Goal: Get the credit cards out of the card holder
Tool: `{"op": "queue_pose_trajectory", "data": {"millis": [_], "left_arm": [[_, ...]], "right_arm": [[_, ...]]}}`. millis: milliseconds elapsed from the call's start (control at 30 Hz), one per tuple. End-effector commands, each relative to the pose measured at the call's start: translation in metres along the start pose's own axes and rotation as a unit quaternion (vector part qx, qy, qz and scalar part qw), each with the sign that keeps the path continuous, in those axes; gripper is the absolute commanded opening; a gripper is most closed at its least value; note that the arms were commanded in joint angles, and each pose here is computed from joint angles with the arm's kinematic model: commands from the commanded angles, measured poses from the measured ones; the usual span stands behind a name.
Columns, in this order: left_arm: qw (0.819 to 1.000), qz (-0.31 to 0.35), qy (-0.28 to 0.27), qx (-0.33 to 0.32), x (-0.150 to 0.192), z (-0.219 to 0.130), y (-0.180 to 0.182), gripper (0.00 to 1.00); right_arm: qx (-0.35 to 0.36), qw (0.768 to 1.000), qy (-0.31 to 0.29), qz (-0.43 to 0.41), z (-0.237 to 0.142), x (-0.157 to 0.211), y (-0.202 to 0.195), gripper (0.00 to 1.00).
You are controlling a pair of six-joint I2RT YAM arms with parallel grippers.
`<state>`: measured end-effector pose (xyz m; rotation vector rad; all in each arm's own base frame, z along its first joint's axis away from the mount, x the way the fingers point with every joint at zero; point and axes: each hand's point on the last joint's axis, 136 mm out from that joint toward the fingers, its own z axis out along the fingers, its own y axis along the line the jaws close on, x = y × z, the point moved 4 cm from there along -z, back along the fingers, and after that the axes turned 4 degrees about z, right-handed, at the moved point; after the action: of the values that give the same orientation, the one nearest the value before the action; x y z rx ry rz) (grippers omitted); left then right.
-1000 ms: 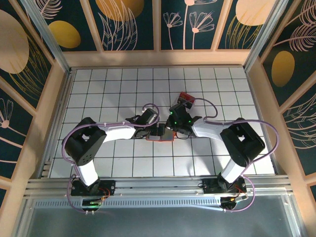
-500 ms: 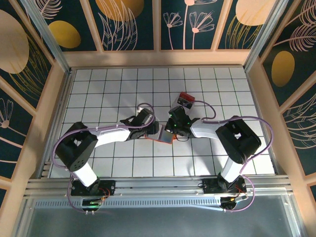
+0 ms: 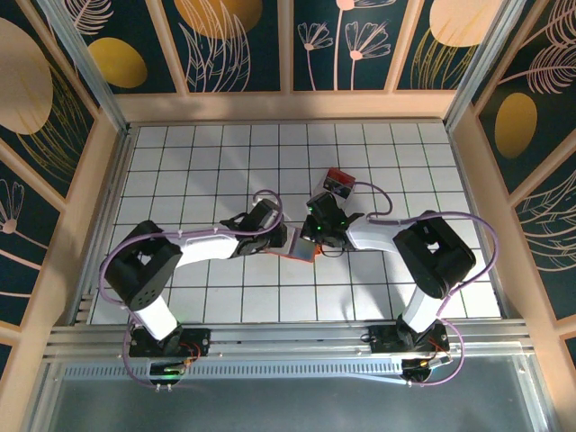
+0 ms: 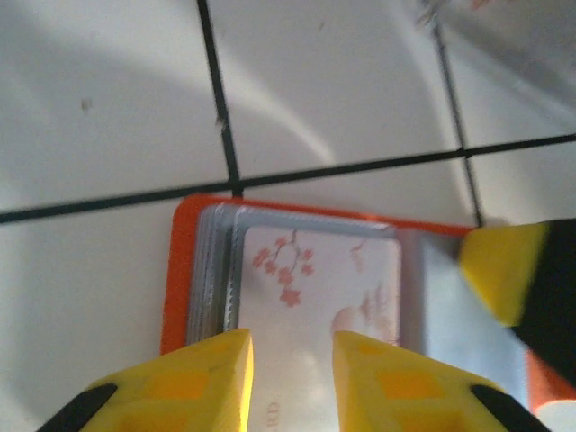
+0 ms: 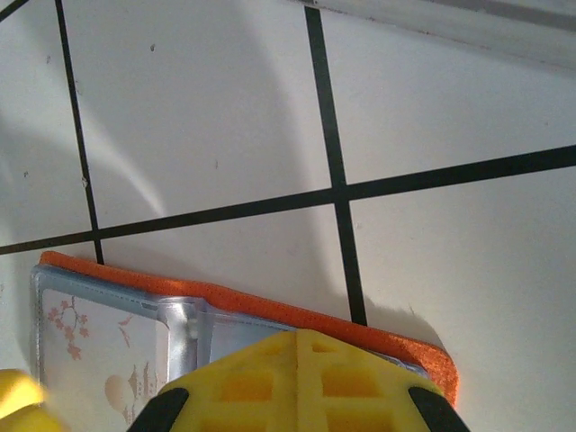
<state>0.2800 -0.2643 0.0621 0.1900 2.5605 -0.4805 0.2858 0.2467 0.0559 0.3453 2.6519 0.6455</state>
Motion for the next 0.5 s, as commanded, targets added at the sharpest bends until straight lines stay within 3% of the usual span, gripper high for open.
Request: {"op": "queue_pose_trajectory", "data": {"millis": [0, 267, 467], "left_arm": [[0.999, -0.013, 0.032, -0.021, 0.021, 0.013, 0.015, 0.26], [0.999, -0.034, 0.039, -0.006, 0.026, 0.015, 0.013, 0.26], [0.999, -0.043, 0.034, -0.006, 0.027, 0.012, 0.015, 0.25]], "right_arm": [[0.015, 1.0, -0.007, -0.015, -0.011, -0.006, 0.003, 0.0], [-0.031, 0.999, -0.034, -0.018, -0.043, -0.021, 0.039, 0.0], [-0.072, 0.997, -0.043, 0.004, -0.054, -0.013, 0.063, 0.03]]}}
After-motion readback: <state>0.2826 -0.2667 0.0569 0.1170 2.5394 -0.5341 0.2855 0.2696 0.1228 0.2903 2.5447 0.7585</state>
